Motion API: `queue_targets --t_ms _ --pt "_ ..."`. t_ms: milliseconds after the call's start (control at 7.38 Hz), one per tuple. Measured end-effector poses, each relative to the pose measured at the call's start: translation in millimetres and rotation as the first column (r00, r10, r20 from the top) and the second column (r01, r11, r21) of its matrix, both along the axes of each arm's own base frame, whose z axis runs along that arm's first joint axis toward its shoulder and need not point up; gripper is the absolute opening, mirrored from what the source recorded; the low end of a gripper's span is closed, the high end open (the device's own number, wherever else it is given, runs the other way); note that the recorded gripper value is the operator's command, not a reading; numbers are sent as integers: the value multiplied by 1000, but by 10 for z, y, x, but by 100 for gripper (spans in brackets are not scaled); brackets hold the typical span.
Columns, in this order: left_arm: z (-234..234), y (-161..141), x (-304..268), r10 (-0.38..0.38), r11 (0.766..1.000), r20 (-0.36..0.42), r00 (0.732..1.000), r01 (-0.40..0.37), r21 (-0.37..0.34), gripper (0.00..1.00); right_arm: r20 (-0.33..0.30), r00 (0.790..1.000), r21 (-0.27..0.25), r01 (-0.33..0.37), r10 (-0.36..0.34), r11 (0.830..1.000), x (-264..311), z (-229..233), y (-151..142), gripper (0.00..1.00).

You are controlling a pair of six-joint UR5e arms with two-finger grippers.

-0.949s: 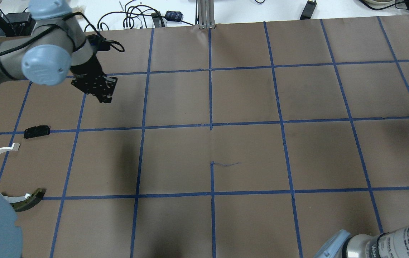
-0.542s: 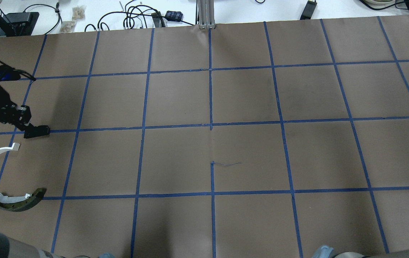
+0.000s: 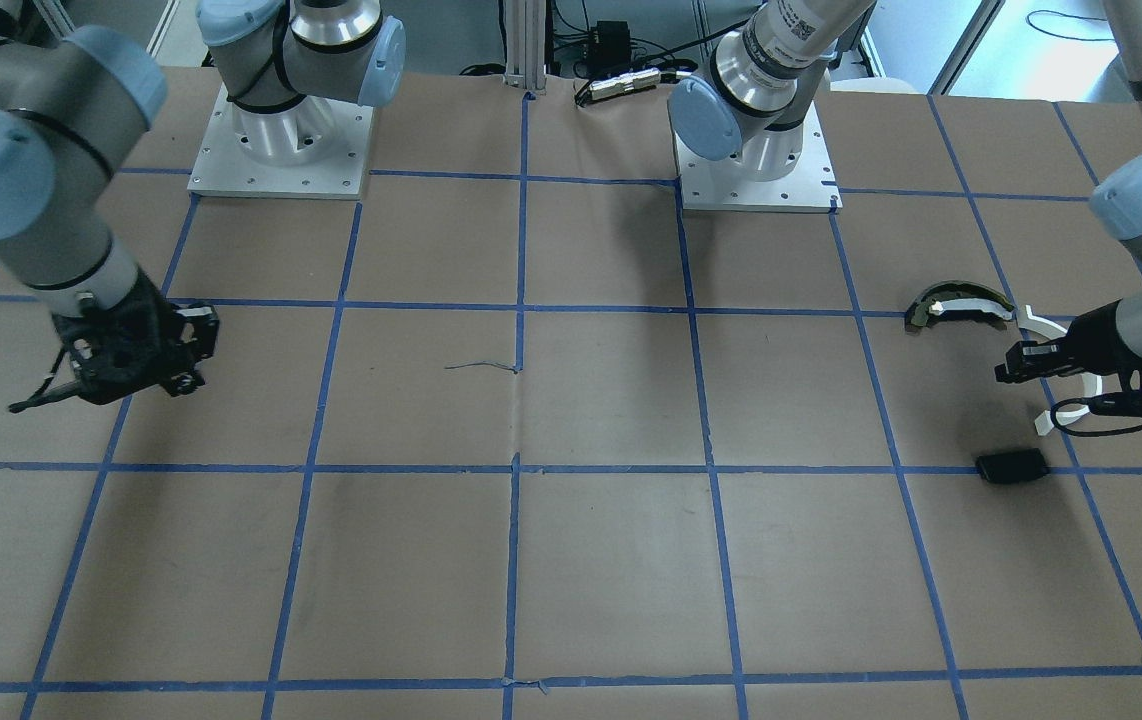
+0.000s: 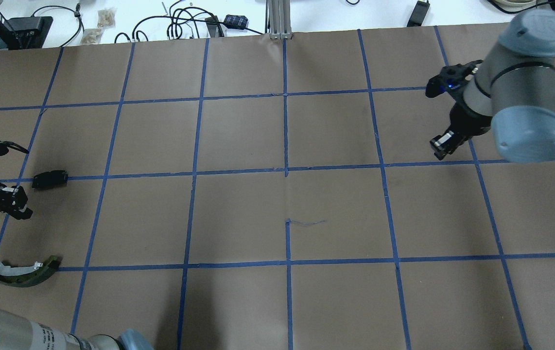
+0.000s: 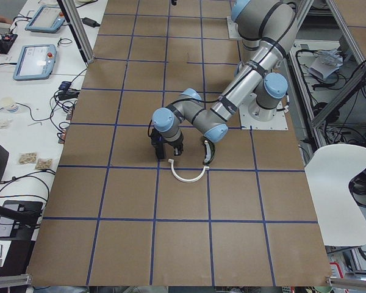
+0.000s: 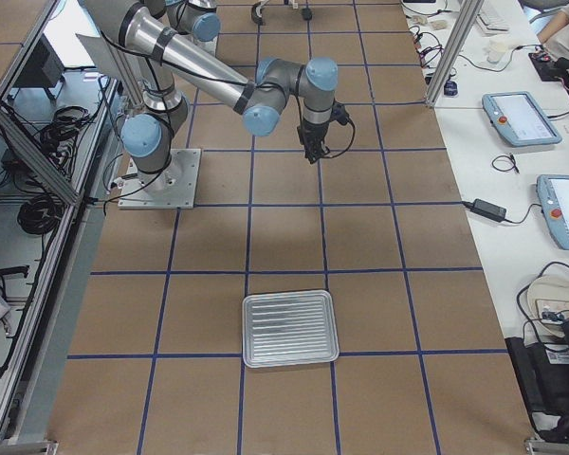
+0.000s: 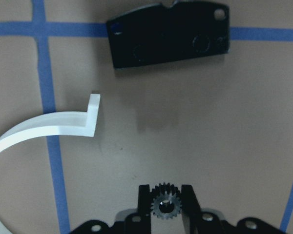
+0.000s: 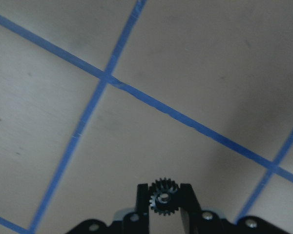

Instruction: Place bearing gear from tray to pile

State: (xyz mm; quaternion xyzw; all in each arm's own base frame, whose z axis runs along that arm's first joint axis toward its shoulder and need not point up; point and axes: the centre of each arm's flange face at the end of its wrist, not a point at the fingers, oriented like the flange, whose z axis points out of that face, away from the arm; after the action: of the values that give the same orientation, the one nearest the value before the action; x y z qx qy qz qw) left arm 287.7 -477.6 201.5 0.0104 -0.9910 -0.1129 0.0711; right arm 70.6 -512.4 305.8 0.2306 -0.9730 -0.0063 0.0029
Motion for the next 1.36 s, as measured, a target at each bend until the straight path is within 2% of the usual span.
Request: queue_targets --t_ms 136,271,407,678,814,949,1085,1356 --pt "-50 19 14 0 1000 -1 1000 0 1 23 0 997 3 71 -71 997 590 -92 61 0" --pt "-104 15 41 3 1000 2 1000 -3 -2 79 9 991 -13 136 -136 991 1163 -238 110 0" --pt "-147 -2 67 4 1000 8 1000 -4 -11 100 44 979 -41 201 -199 979 1677 -383 127 0" --pt "-177 -27 82 1 1000 15 1000 -1 -23 100 98 956 -42 281 -276 959 2489 -655 90 0" --pt "-138 -48 73 0 999 20 1000 1 -33 100 103 951 -36 298 -293 954 2742 -733 112 11" --pt "-19 -111 25 -6 999 31 999 8 -47 100 103 947 -34 309 -304 951 2863 -764 136 28" --pt "191 -217 -94 -23 998 40 999 25 -62 100 102 945 -35 315 -310 949 2909 -771 145 99" --pt "670 -554 -664 -102 988 63 993 108 -110 100 102 944 -48 318 -312 947 2910 -719 130 100"
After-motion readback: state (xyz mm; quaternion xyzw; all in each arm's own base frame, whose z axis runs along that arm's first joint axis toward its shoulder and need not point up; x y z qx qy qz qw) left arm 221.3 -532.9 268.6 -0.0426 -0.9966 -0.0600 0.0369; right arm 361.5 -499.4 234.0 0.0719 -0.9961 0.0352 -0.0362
